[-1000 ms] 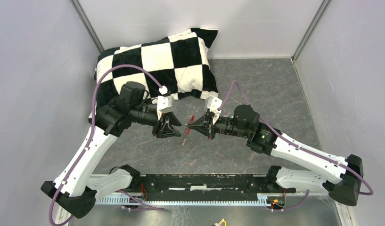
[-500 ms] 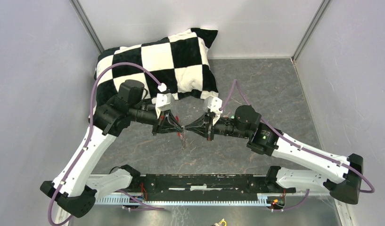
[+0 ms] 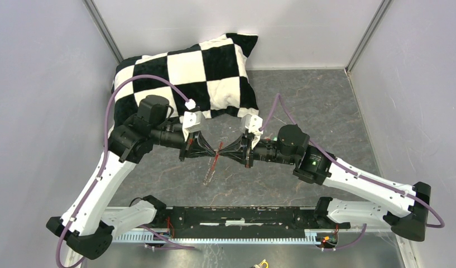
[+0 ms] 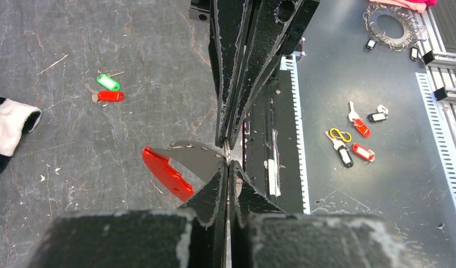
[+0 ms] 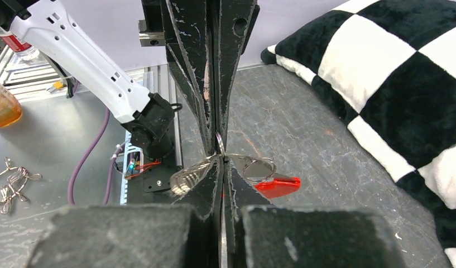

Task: Put the keys on the keyring

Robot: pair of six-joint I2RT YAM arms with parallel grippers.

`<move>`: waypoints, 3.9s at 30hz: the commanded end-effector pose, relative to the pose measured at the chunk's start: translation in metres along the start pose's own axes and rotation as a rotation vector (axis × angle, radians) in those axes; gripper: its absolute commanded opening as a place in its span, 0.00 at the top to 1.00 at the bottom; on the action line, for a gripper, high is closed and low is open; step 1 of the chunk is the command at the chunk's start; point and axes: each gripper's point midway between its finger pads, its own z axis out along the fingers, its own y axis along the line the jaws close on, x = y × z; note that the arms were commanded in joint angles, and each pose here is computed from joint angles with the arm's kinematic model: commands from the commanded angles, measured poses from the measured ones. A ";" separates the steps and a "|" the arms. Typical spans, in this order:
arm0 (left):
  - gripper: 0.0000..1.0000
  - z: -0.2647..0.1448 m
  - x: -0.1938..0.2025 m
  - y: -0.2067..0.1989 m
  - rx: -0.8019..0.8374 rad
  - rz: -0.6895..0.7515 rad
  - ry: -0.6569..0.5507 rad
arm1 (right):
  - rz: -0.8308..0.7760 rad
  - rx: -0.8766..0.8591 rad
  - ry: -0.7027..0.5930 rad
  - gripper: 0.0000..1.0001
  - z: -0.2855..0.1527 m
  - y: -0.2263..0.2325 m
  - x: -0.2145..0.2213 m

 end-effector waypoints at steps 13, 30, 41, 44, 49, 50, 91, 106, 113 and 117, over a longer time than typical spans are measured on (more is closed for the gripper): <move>0.98 -0.022 -0.054 -0.038 0.066 0.427 -0.178 | -0.086 -0.072 -0.158 0.52 -0.020 0.027 -0.065; 0.98 -0.043 -0.069 -0.054 -0.015 0.938 -0.230 | -0.158 -0.127 -0.244 0.47 -0.036 0.041 -0.097; 0.98 -0.044 -0.062 -0.053 -0.033 1.078 -0.225 | -0.269 -0.245 -0.293 0.54 -0.028 0.058 -0.108; 0.98 -0.042 -0.062 -0.055 -0.009 1.032 -0.233 | -0.300 -0.289 -0.316 0.57 -0.026 0.064 -0.112; 0.98 -0.044 -0.098 -0.049 -0.074 0.820 -0.368 | -0.334 -0.317 -0.324 0.62 -0.018 0.069 -0.107; 0.98 -0.045 -0.105 -0.048 -0.087 0.803 -0.398 | -0.339 -0.315 -0.329 0.63 -0.017 0.069 -0.108; 0.98 -0.041 -0.118 -0.058 0.017 0.499 -0.473 | -0.298 -0.184 -0.507 0.62 -0.030 0.057 -0.147; 0.98 -0.039 -0.117 -0.053 0.002 0.461 -0.478 | -0.286 -0.211 -0.496 0.57 -0.028 0.061 -0.146; 0.98 -0.038 -0.114 -0.052 0.002 0.454 -0.477 | -0.286 -0.203 -0.501 0.68 -0.023 0.059 -0.149; 0.98 -0.037 -0.112 -0.052 0.003 0.452 -0.473 | -0.258 -0.208 -0.499 0.80 -0.021 0.059 -0.149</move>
